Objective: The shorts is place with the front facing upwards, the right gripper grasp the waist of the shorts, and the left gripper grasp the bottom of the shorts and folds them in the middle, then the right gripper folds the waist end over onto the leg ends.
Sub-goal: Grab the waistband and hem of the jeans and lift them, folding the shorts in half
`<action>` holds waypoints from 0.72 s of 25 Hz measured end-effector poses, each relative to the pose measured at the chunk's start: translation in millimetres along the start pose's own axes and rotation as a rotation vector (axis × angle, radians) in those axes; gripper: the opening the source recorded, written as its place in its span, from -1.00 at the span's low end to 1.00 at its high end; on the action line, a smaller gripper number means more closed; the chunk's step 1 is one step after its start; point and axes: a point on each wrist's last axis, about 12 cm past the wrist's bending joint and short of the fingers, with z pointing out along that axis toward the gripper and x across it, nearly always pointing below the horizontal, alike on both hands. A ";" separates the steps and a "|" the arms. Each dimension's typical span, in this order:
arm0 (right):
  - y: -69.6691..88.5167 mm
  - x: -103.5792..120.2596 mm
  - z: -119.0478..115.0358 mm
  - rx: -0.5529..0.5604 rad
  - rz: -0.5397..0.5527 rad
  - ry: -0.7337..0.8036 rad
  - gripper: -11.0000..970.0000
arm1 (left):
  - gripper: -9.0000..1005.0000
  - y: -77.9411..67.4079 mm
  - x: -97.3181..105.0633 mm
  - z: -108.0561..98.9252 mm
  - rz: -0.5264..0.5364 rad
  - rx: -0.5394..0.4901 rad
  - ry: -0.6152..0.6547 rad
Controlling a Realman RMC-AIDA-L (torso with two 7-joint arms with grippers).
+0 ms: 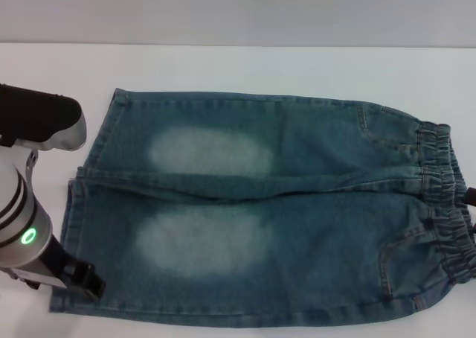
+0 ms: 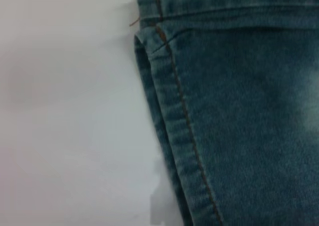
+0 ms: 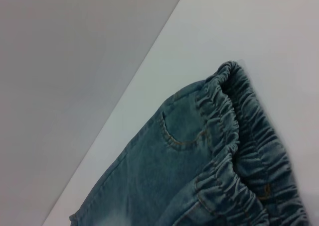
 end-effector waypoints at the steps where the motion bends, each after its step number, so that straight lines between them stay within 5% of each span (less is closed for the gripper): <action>1: 0.0 0.2 -0.1 -0.001 0.000 0.001 0.66 | 0.62 0.1 0.1 0.4 -0.001 0.000 0.000; 15: 1.0 0.6 -3.6 -0.019 0.005 0.002 0.66 | 0.62 3.6 -1.9 5.9 0.013 0.058 0.022; 18: 0.8 1.4 -4.4 -0.021 0.007 0.004 0.66 | 0.37 4.0 -2.1 5.7 0.017 0.060 0.021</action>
